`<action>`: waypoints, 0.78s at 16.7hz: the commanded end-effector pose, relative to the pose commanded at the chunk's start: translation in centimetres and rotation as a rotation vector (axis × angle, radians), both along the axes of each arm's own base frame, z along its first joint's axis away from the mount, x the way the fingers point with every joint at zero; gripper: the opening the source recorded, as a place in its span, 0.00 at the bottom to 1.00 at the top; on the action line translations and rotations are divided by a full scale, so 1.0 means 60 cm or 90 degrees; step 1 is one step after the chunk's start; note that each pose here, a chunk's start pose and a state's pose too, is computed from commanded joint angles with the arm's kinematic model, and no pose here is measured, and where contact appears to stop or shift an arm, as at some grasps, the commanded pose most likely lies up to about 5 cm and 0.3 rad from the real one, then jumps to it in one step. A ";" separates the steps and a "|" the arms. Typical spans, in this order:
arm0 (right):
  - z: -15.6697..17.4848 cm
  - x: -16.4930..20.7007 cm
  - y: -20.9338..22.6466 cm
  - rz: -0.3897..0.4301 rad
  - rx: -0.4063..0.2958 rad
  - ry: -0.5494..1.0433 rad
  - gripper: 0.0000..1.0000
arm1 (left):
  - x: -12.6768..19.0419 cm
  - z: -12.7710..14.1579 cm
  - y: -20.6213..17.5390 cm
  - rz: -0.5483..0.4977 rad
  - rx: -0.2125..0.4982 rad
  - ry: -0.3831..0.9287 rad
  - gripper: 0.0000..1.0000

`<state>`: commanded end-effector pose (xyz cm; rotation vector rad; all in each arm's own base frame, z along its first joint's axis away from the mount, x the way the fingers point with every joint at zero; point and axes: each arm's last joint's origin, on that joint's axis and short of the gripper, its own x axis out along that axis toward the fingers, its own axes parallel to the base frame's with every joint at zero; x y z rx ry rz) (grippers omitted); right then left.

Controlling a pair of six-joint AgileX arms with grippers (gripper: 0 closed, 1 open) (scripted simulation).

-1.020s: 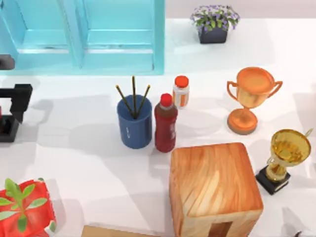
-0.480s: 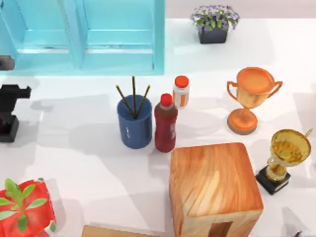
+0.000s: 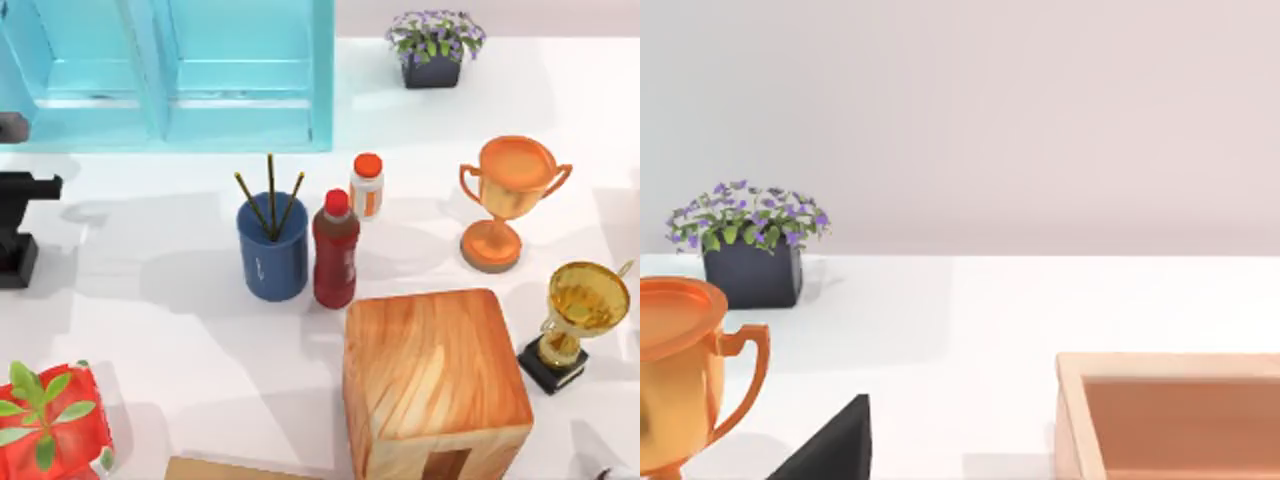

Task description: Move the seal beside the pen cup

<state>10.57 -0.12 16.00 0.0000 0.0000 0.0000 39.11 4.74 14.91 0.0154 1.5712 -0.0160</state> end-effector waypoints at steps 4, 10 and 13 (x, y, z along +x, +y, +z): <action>0.000 0.000 0.000 0.000 0.000 0.000 1.00 | 0.000 0.000 0.000 0.000 0.000 0.000 0.00; 0.000 0.000 0.000 0.000 0.000 0.000 1.00 | 0.019 0.043 -0.050 0.005 0.000 0.005 0.00; 0.000 0.000 0.000 0.000 0.000 0.000 1.00 | 0.028 0.119 -0.122 0.003 0.001 0.010 0.00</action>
